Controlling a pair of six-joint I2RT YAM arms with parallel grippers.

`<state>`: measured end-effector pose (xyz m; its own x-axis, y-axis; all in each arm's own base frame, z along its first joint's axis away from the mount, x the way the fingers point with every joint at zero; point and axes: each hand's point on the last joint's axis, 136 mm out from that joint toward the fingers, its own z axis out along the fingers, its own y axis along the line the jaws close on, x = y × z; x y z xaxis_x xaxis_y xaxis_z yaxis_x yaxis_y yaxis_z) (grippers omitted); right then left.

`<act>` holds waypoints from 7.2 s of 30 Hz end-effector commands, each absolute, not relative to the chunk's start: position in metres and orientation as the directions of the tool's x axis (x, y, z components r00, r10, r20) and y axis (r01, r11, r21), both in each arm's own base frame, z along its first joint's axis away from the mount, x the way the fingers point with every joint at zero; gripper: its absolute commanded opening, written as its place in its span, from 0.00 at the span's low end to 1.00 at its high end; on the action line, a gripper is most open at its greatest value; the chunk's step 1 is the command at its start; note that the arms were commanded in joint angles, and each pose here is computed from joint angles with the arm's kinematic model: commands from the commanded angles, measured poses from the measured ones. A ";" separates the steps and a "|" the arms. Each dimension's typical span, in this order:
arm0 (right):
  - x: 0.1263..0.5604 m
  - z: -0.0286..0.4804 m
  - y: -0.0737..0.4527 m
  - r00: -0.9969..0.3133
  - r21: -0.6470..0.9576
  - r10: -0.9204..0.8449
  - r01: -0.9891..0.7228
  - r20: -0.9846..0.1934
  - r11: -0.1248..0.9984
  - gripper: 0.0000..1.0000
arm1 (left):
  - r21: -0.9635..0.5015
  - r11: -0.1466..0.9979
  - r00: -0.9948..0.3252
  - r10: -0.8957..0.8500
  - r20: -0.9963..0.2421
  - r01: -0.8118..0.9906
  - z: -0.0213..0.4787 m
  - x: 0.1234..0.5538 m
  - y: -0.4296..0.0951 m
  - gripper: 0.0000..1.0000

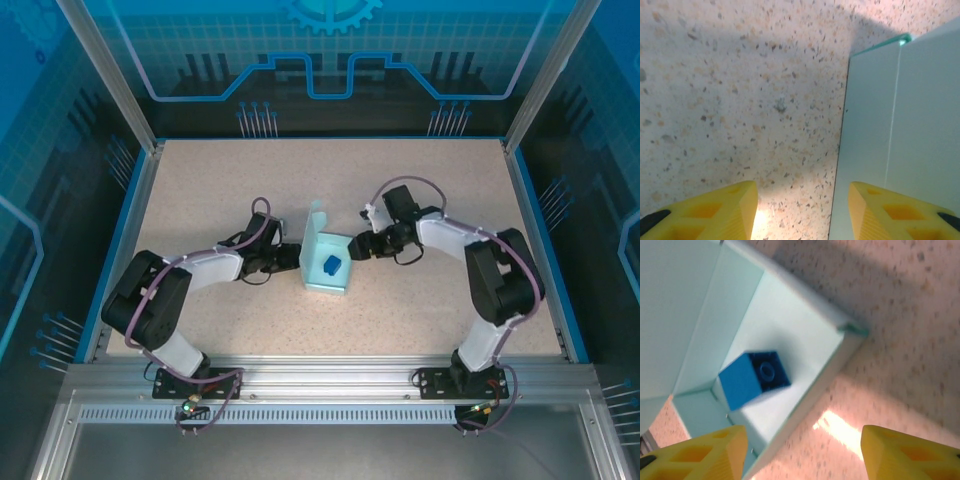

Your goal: Fold the paper box

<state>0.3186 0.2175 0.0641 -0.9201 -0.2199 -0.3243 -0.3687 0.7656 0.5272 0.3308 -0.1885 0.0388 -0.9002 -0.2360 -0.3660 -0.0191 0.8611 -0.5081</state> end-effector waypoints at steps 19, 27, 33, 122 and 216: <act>0.229 0.055 0.291 -0.900 0.565 -0.259 -0.424 -0.351 0.707 0.72 | -0.476 0.872 -0.709 -0.408 -0.575 -0.116 0.115 0.344 -0.092 0.58; 0.243 0.063 0.339 -0.887 0.611 -0.193 -0.433 -0.419 0.663 0.69 | -0.500 0.844 -0.643 -0.495 -0.585 -0.194 0.122 0.341 -0.059 0.57; 0.281 0.074 0.389 -0.857 0.620 -0.148 -0.466 -0.494 0.631 0.68 | -0.508 0.831 -0.601 -0.529 -0.599 -0.225 0.128 0.334 -0.044 0.59; 0.433 0.133 0.269 -0.676 0.030 -0.381 -0.511 -0.631 0.859 0.00 | -0.349 0.886 -0.675 -0.057 -0.736 0.306 0.130 0.432 -0.125 0.14; 0.325 0.071 0.238 -0.561 0.046 0.037 -0.002 -0.827 0.999 0.00 | -0.126 0.992 -0.369 -0.124 -0.921 -0.019 0.083 0.349 -0.171 0.00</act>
<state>0.3417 0.2490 0.0956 -0.5140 0.0891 -0.8532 -0.0054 0.9942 0.1070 0.3610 -0.1812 0.1009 -0.3280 -0.1608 -0.9309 -0.0001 0.9854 -0.1701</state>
